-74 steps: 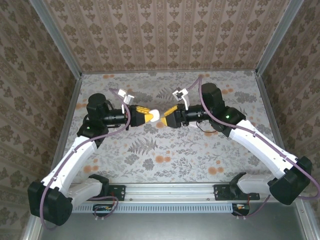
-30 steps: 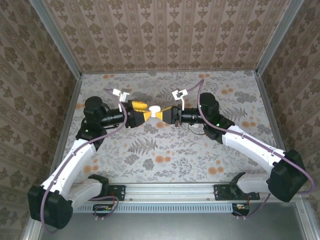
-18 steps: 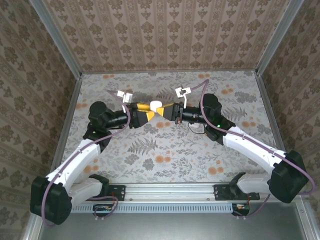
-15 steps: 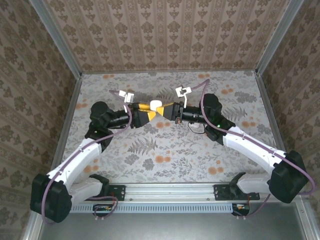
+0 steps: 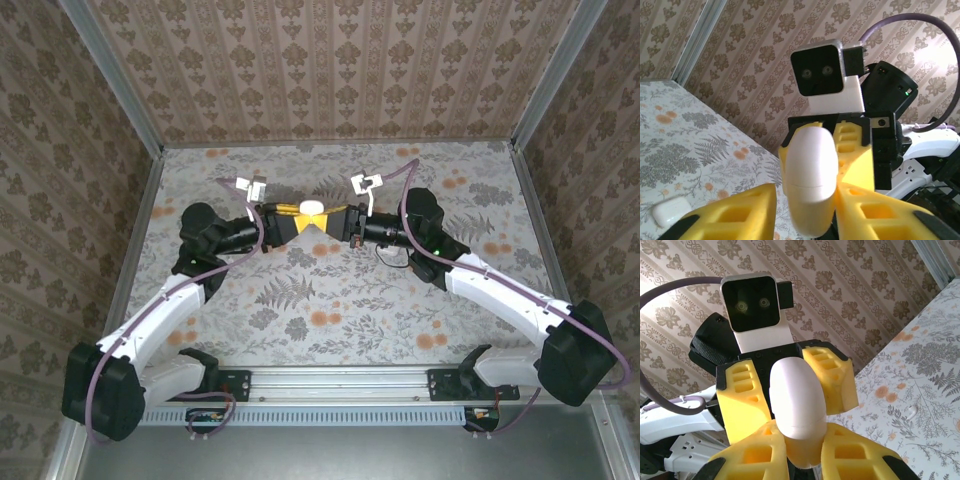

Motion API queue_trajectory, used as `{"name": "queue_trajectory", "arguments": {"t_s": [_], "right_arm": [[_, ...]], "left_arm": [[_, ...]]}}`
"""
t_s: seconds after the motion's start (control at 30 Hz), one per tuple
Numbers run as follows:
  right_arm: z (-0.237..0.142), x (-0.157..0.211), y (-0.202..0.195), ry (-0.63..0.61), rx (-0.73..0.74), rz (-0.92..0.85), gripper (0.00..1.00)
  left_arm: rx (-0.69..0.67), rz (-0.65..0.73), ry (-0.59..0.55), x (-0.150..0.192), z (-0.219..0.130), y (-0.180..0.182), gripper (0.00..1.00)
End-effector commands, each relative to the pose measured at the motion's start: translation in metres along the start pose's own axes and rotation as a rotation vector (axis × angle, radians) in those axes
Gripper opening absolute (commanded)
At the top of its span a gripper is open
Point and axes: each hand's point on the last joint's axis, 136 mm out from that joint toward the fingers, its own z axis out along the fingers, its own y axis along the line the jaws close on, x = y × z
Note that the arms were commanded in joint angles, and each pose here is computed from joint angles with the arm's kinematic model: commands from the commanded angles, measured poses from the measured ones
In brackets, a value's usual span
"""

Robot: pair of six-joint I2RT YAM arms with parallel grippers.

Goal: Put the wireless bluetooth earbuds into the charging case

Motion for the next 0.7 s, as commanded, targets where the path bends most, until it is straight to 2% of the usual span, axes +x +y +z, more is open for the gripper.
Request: {"name": "queue_trajectory", "arguments": {"t_s": [0.0, 0.1, 0.23, 0.33, 0.4, 0.5, 0.67], "right_arm": [[0.002, -0.002, 0.005, -0.015, -0.022, -0.014, 0.1], [0.001, -0.004, 0.005, -0.021, -0.014, -0.017, 0.14], [-0.009, -0.008, 0.001, -0.021, 0.059, -0.059, 0.4], [-0.025, -0.018, 0.005, -0.026, 0.106, -0.119, 0.51], [-0.034, -0.022, 0.007, -0.013, 0.136, -0.155, 0.6], [-0.038, -0.017, 0.012, 0.052, 0.147, -0.203, 0.64], [-0.027, 0.001, 0.016, 0.161, 0.096, -0.197, 0.65]], "left_arm": [[0.02, 0.038, -0.014, -0.006, 0.001, -0.007, 0.28], [0.011, 0.033, -0.004, -0.004, 0.001, -0.005, 0.22], [-0.02, 0.043, 0.04, 0.003, -0.001, -0.003, 0.15], [-0.066, 0.064, 0.085, 0.01, -0.005, -0.001, 0.13], [-0.104, 0.08, 0.122, 0.016, -0.009, 0.0, 0.07], [-0.133, 0.108, 0.153, 0.021, -0.014, -0.002, 0.0], [-0.127, 0.179, 0.156, 0.025, -0.022, -0.014, 0.0]]}}
